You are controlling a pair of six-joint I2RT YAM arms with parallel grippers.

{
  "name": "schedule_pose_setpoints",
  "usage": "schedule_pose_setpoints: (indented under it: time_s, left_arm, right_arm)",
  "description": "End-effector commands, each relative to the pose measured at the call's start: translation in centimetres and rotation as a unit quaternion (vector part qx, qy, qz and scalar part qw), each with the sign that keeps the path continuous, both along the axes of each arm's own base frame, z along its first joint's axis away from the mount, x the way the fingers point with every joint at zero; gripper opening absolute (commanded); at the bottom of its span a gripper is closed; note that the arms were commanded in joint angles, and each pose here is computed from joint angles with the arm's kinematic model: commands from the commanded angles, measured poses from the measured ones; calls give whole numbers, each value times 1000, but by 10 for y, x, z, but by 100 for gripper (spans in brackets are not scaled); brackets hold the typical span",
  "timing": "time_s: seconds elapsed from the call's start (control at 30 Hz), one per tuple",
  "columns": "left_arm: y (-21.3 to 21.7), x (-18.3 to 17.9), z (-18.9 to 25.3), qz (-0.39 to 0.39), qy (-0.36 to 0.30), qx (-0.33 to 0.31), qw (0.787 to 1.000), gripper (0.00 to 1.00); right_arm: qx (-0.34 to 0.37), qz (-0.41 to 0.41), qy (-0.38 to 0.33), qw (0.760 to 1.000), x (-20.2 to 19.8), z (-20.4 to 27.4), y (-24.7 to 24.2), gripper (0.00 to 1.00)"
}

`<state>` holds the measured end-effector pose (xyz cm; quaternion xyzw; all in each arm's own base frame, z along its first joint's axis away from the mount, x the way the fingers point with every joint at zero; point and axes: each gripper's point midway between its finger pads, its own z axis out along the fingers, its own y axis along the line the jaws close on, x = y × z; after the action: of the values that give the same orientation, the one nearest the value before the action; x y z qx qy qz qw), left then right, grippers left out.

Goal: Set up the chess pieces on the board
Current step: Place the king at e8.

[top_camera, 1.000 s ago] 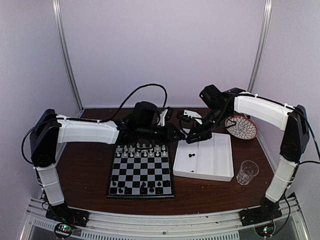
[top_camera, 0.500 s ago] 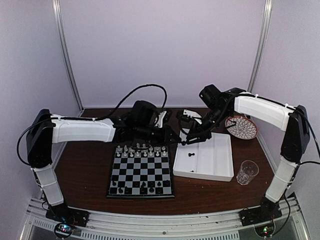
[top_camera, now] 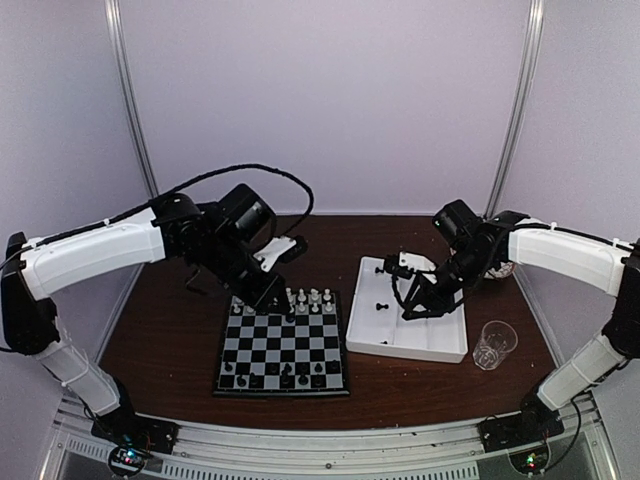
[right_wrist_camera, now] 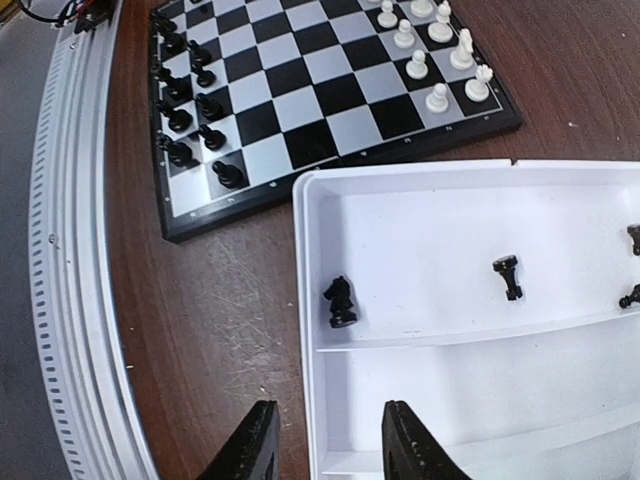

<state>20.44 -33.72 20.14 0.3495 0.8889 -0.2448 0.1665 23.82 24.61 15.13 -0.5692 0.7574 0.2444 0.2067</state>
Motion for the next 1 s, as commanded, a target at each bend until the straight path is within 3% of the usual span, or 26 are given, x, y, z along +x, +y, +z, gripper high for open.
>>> schedule_pose_setpoints:
  time_s: [0.0,0.37,0.97]
  left_arm:
    - [55,-39,-28,-58,11,142,988,4]
    - [60,-72,-73,-78,14,212,974,4]
    - [38,-62,-101,-40,10,175,984,4]
  right_arm:
    - [-28,-15,-51,998,23,-10,-7,39]
    - [-36,-12,-39,999,22,-22,-7,39]
    - [-36,-8,-39,999,19,-23,-9,38]
